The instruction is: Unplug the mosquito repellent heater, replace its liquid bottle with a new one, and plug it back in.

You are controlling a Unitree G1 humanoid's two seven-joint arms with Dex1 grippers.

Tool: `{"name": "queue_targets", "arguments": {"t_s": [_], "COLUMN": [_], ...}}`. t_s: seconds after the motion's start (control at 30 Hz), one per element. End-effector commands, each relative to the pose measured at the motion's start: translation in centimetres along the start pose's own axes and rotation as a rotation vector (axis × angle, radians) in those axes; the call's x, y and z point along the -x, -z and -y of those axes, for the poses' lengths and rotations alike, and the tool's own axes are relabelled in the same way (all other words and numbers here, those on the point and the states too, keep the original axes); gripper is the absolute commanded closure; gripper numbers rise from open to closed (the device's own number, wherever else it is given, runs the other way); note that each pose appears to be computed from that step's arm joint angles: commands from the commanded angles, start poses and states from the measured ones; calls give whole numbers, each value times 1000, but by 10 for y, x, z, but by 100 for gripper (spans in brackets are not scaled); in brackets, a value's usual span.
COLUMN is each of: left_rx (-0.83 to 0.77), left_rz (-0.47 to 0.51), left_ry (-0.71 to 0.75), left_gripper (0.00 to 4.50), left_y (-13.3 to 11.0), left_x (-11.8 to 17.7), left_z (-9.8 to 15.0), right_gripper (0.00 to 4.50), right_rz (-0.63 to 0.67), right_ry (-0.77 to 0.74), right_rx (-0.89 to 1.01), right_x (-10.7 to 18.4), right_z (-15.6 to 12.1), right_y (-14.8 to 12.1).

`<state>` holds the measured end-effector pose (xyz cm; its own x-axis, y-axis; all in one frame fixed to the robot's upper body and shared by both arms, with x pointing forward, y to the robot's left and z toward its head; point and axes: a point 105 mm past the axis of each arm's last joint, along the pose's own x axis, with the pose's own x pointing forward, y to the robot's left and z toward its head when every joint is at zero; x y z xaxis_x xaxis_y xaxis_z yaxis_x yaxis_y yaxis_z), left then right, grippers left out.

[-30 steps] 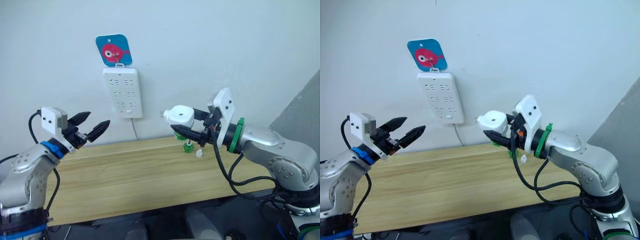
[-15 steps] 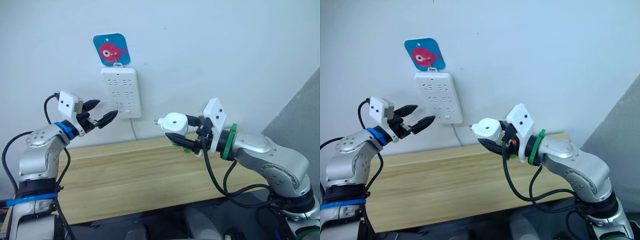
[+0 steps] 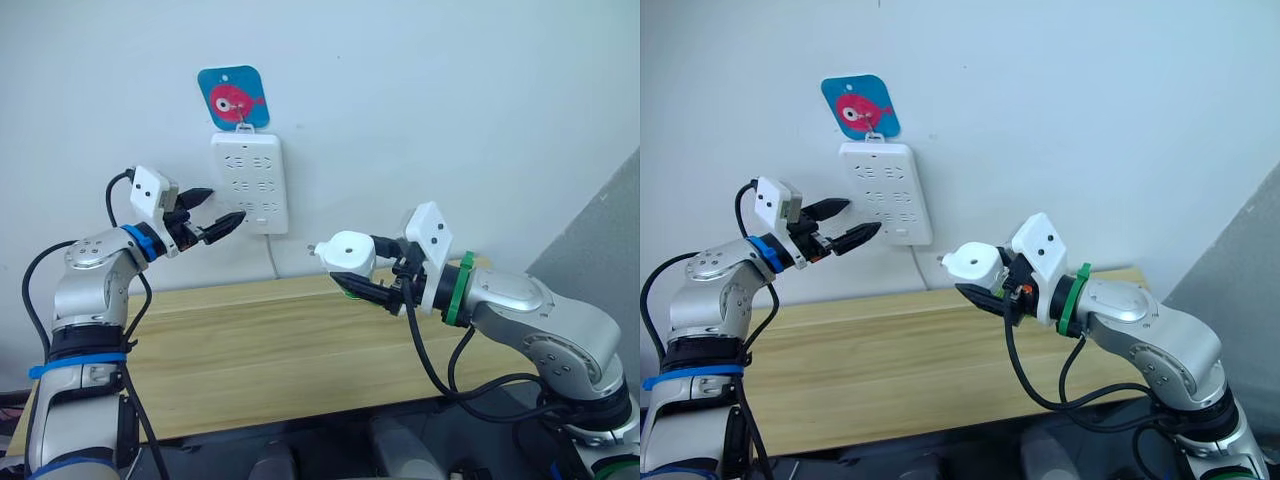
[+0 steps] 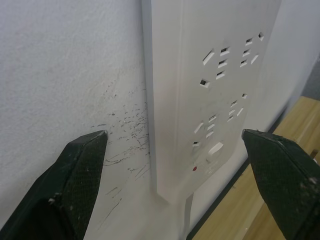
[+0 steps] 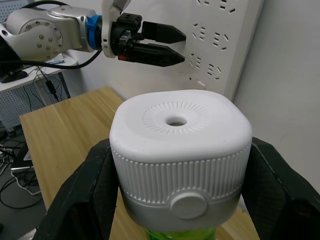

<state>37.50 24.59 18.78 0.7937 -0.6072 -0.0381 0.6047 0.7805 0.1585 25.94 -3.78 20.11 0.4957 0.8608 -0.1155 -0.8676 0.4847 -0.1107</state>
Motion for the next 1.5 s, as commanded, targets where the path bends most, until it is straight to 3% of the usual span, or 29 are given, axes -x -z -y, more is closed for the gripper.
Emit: {"name": "queue_targets", "arguments": {"t_s": [0.03, 0.43, 0.6, 0.83, 1.1, 1.2, 1.47, 1.5], "left_rx": [-28, -36, -14, 31, 78, 87, 105, 109], "left_rz": [17, 8, 4, 11, 62, 75, 72, 74], "left_ry": [60, 74, 147, 248, 229, 230, 239, 234], "left_gripper": [0, 0, 0, 0, 0, 60, 316, 320], "left_y": [-14, -12, -12, -24, -36, -38, -33, -33], "left_x": [-9, -8, -14, -16, -20, -20, -24, -24], "left_z": [6, 9, 21, 35, 33, 33, 40, 40], "right_gripper": [153, 153, 153, 153, 153, 153, 153, 153], "right_rz": [50, 43, 44, 41, 47, 50, 62, 62], "right_ry": [0, -3, -4, -4, -9, -12, -8, 4], "right_rx": [40, 36, 37, 35, 35, 35, 37, 37], "right_x": [5, 5, 4, 4, 1, -1, -22, -28], "right_z": [-2, -4, -3, -3, -4, -4, -6, -5], "right_y": [-14, -15, -17, -17, -19, -20, -23, -23]}}
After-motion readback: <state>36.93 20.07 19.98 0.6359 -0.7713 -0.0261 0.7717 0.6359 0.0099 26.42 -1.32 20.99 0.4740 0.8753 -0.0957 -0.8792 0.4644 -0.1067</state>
